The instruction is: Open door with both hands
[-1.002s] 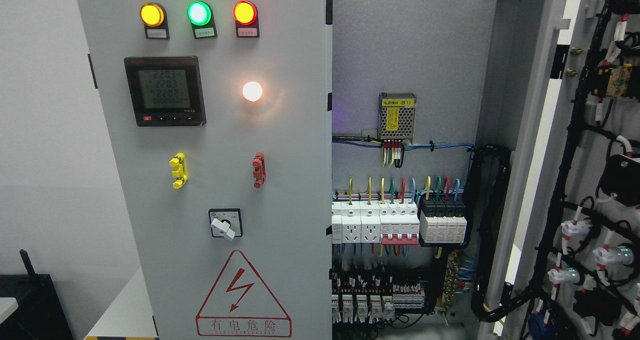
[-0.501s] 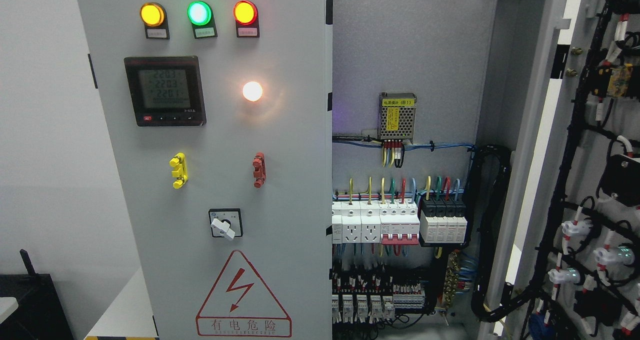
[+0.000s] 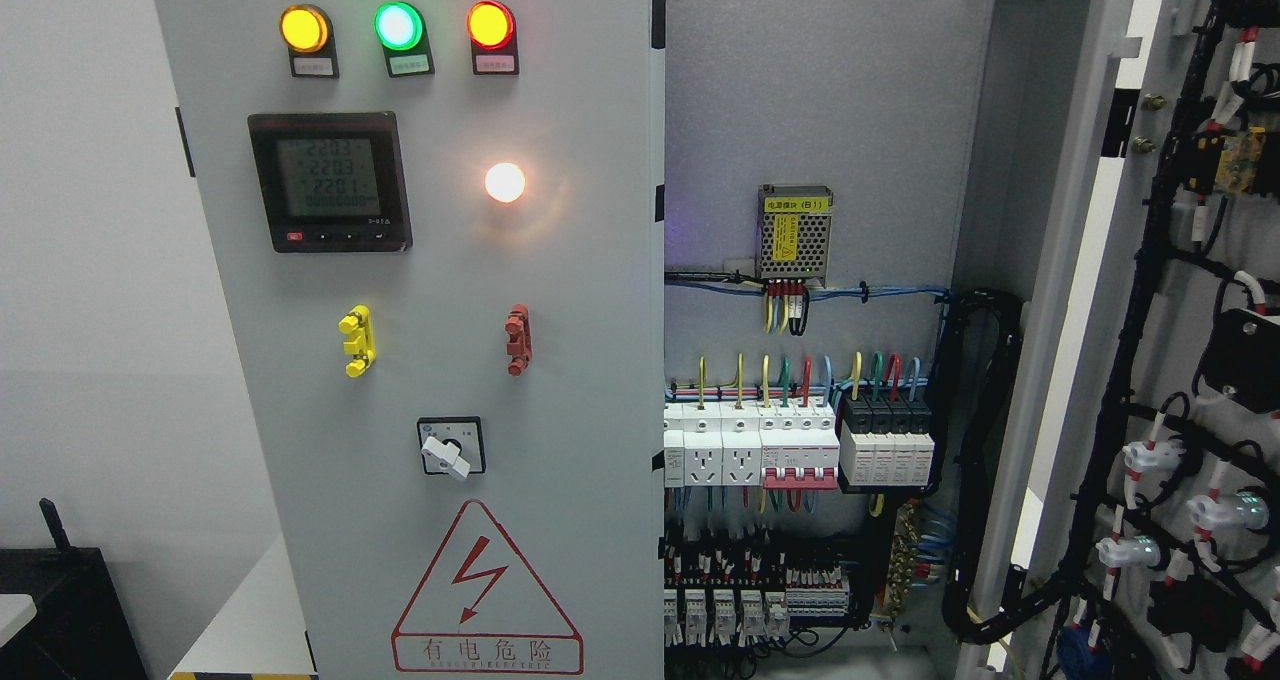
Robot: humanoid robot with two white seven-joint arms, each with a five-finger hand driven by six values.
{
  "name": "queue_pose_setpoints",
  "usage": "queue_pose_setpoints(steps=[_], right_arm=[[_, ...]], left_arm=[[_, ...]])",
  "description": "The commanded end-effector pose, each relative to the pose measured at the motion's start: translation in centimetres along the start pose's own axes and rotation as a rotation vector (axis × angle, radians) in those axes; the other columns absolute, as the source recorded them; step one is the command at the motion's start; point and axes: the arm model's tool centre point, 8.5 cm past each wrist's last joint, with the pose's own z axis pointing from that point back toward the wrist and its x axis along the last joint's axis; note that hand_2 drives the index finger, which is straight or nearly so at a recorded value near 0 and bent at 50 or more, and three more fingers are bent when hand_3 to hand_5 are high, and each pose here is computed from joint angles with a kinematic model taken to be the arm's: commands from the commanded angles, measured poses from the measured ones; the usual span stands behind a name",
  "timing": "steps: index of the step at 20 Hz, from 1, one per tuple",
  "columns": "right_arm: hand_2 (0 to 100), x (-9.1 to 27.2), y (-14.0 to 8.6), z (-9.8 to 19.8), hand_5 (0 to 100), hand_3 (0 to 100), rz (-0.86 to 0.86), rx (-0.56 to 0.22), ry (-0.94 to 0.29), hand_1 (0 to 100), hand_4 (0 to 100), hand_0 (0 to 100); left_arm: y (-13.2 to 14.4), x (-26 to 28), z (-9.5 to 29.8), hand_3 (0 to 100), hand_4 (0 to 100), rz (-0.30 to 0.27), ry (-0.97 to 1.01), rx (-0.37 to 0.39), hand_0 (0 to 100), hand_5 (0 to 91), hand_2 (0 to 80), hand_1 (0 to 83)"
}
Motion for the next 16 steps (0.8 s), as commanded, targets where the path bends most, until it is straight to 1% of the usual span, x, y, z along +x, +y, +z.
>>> queue_pose_setpoints(steps=[1,4,7,12,16], right_arm=[[0,5.2,1.1,-2.2,0,0,0.022,0.086,-0.159,0,0,11],[0,6.8,1.5,-3.1,0,0,0.024,0.104,-0.218,0,0,11],[0,8.2,1.5,-4.8,0,0,0.035,0.123,-0.274,0,0,11],[0,10.9,0.8,-8.0,0,0,0.074,0.134,-0.376,0,0,11],[0,12.8,0.5,-9.8,0,0,0.093,0.139,-0.440,0,0,11]], left_arm=[[-2.0,0.3,-0.3,0,3,0.028,-0.009,-0.028,0,0.0,0.0,0.0],[-2.0,0.3,-0.3,0,3,0.028,-0.009,-0.028,0,0.0,0.0,0.0],[-2.0,0.3,-0.3,0,3,0.027,-0.007,-0.030,0,0.0,0.0,0.0],[-2.0,0.3,-0.3,0,3,0.027,-0.009,-0.030,0,0.0,0.0,0.0],[-2.0,0.3,-0.3,0,3,0.028,-0.009,-0.028,0,0.0,0.0,0.0]])
